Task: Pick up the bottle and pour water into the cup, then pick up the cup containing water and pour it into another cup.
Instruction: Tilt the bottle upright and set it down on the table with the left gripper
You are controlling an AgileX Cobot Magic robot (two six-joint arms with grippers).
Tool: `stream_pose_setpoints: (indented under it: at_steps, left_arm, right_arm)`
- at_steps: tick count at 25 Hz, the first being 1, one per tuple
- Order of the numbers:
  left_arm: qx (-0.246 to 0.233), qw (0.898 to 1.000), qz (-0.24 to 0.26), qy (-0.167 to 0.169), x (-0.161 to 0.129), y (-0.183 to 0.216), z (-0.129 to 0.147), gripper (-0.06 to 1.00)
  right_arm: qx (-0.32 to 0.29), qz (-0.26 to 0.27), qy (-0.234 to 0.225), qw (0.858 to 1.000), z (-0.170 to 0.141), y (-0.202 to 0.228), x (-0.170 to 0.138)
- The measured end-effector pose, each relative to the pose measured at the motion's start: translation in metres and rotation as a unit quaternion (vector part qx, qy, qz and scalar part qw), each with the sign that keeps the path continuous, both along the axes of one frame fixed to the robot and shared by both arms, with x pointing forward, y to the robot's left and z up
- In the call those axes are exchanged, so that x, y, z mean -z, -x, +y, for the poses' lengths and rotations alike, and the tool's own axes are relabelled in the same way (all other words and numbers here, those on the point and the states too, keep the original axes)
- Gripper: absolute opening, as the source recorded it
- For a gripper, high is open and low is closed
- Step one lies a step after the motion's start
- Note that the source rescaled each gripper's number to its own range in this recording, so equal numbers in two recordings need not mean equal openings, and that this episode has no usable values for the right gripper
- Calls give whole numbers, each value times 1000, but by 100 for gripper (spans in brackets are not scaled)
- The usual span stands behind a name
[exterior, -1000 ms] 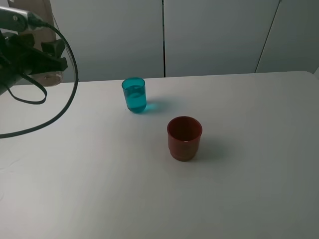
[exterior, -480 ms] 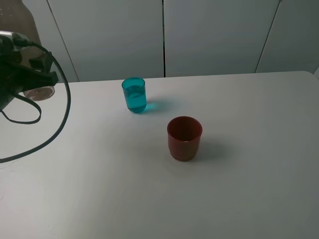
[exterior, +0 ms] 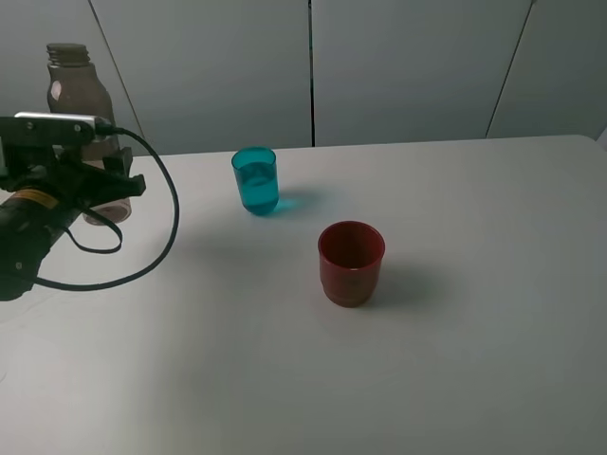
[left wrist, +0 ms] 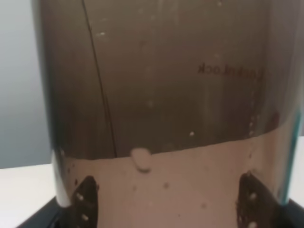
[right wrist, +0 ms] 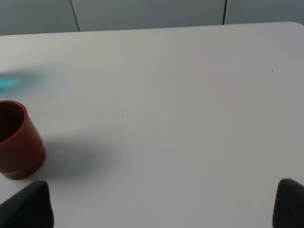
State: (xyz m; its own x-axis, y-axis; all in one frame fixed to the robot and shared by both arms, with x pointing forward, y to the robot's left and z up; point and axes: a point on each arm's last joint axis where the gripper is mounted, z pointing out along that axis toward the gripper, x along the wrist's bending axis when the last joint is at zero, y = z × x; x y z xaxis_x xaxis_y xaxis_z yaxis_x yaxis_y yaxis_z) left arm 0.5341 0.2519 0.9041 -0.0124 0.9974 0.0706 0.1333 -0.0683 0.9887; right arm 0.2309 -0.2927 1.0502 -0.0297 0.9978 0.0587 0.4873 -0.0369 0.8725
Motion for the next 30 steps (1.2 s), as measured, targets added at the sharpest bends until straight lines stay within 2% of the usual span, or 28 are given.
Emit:
stream_pose_setpoints:
  at_steps: [9,19,30]
  left_arm:
    - [-17,1000,-11,-4,24,-49,-4,0]
    - [-36,999,-5,-5,64,-87,-4,0]
    - [-44,999,-9,-3,71,-97,-1,0]
  right_arm:
    - [0,0,0,1000,0,0,0]
    - [0,0,0,1000,0,0,0]
    - [0,0,0,1000,0,0,0]
